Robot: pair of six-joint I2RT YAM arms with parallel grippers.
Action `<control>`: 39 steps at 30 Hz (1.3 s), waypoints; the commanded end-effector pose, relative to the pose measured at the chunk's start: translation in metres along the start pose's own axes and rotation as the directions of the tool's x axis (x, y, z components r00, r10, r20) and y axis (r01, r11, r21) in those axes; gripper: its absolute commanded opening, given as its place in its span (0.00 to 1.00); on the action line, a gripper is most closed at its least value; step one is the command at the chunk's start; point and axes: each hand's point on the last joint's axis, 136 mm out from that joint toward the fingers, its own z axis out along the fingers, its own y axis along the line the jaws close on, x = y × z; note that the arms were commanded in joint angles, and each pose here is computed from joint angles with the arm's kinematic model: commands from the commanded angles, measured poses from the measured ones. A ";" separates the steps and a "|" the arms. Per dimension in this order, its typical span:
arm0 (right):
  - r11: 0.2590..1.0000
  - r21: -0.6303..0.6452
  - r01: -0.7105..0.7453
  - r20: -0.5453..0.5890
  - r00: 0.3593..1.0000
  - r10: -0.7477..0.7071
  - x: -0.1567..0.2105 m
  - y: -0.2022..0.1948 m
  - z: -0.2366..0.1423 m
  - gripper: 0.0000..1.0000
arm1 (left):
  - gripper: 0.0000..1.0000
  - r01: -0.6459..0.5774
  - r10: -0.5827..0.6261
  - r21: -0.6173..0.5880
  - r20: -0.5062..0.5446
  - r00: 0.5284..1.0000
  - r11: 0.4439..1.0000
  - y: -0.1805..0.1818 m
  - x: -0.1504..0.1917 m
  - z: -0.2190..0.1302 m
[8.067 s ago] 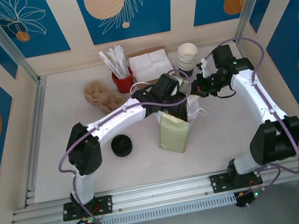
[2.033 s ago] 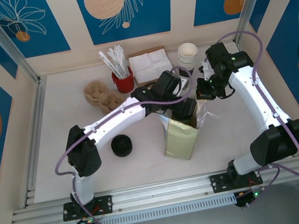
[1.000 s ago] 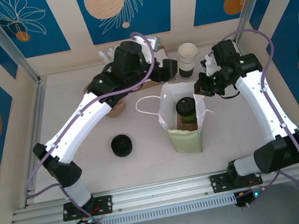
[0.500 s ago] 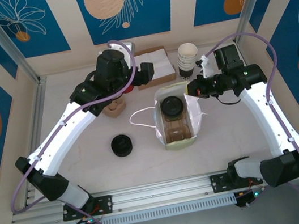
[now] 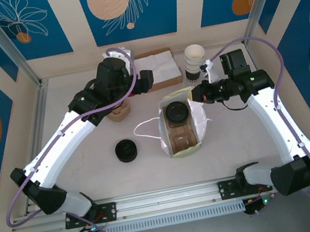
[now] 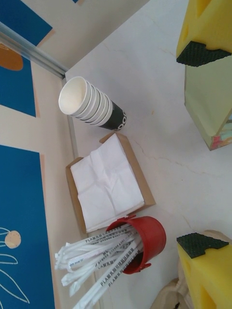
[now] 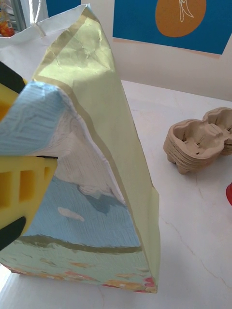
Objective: Pack the takeout coffee
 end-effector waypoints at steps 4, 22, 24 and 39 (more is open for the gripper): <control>0.999 -0.049 -0.008 -0.013 1.000 0.007 0.001 0.006 0.008 0.00 | 0.91 0.033 -0.033 -0.079 0.002 0.999 0.996 0.022 0.002 -0.008; 0.987 -0.029 -0.158 -0.108 0.982 0.154 -0.016 -0.016 0.049 0.00 | 0.91 0.100 -0.119 -0.206 -0.080 0.990 0.973 0.053 0.023 0.007; 0.986 -0.033 -0.164 -0.117 0.980 0.160 -0.017 -0.016 0.053 0.00 | 0.91 0.102 -0.125 -0.221 -0.090 0.988 0.970 0.057 0.026 0.010; 0.988 -0.064 -0.139 -0.141 0.981 0.129 -0.028 -0.005 0.074 0.20 | 0.92 0.122 -0.149 -0.297 -0.071 0.986 0.947 0.090 0.011 0.011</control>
